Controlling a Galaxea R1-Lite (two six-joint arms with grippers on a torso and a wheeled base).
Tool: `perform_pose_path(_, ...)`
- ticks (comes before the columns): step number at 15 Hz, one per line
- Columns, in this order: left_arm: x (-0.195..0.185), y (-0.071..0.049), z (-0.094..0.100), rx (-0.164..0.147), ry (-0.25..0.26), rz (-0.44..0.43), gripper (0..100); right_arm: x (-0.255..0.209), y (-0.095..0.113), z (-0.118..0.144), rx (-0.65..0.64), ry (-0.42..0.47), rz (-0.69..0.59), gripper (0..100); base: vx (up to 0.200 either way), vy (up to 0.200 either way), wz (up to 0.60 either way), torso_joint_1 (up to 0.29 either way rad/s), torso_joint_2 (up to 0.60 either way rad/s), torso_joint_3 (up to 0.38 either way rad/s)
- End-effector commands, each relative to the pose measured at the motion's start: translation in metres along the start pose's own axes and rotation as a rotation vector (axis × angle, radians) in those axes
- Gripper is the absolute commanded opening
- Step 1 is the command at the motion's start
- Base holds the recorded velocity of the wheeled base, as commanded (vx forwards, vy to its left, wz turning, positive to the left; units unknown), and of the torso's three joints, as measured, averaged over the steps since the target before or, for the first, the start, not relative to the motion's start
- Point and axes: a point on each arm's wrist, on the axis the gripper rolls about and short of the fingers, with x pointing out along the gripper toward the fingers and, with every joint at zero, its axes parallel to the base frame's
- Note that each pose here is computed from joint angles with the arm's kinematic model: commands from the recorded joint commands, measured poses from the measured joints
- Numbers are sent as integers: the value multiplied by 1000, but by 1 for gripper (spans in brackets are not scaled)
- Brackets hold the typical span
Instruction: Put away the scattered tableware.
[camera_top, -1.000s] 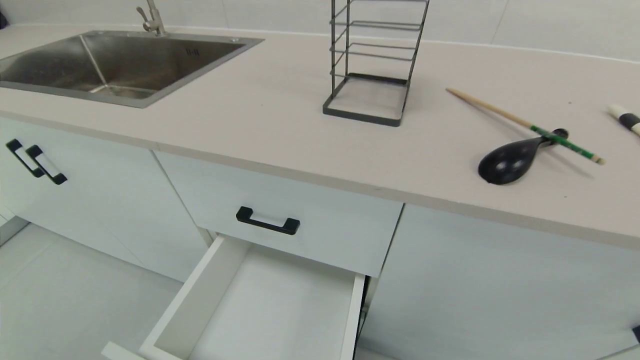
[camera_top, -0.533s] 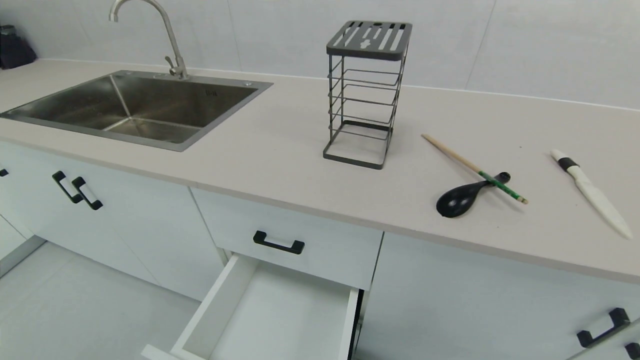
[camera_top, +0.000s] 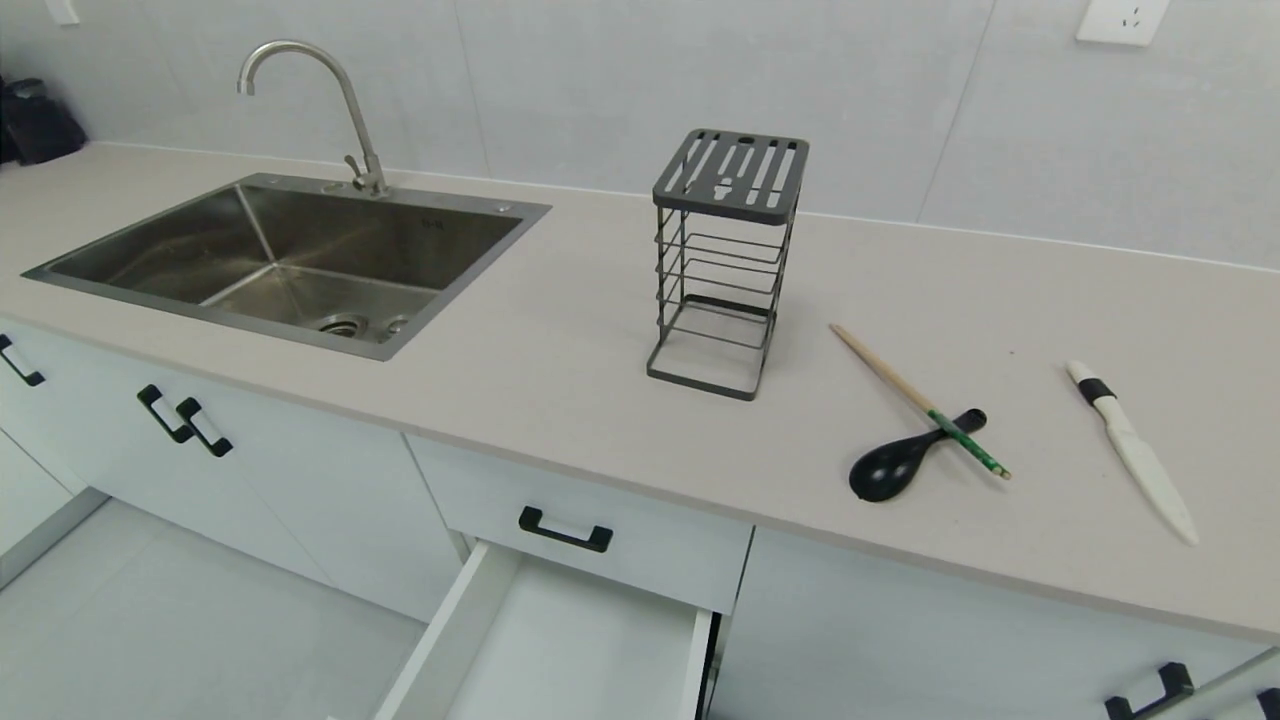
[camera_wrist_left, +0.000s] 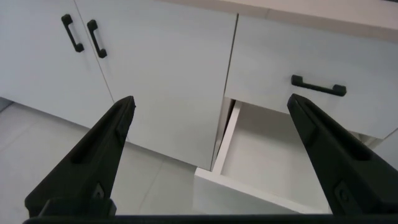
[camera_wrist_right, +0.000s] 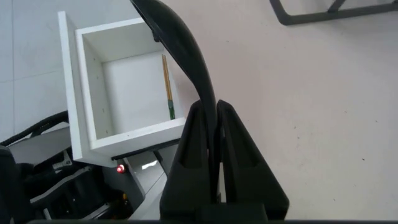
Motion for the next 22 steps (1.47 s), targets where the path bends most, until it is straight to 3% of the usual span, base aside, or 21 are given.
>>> perform_pose_path(1, 0, 0, 0, 0, 0, 1, 100, 0, 0, 0, 0, 0, -1, 0, 0, 0, 0, 276, -505, -246)
perform_pose_path(9, 0, 0, 0, -2, 0, 1, 100, 0, 0, 0, 1, 0, 1, 0, 0, 0, 0, 288, -546, -265)
perform_pose_path(14, 0, 0, 0, -8, -2, 2, 100, 0, 0, 0, 3, 0, 10, 0, 0, 0, 0, 79, -144, -69)
perform_pose_path(15, 0, 0, 0, -10, -2, 4, 100, 0, 0, 0, 4, 0, 10, 100, 0, 0, 0, 0, 0, 0)
perform_pose_path(22, 0, 0, 0, -11, -2, 7, 100, 0, 0, 0, 24, 2, 13, 100, 0, 0, 0, 0, 0, 0)
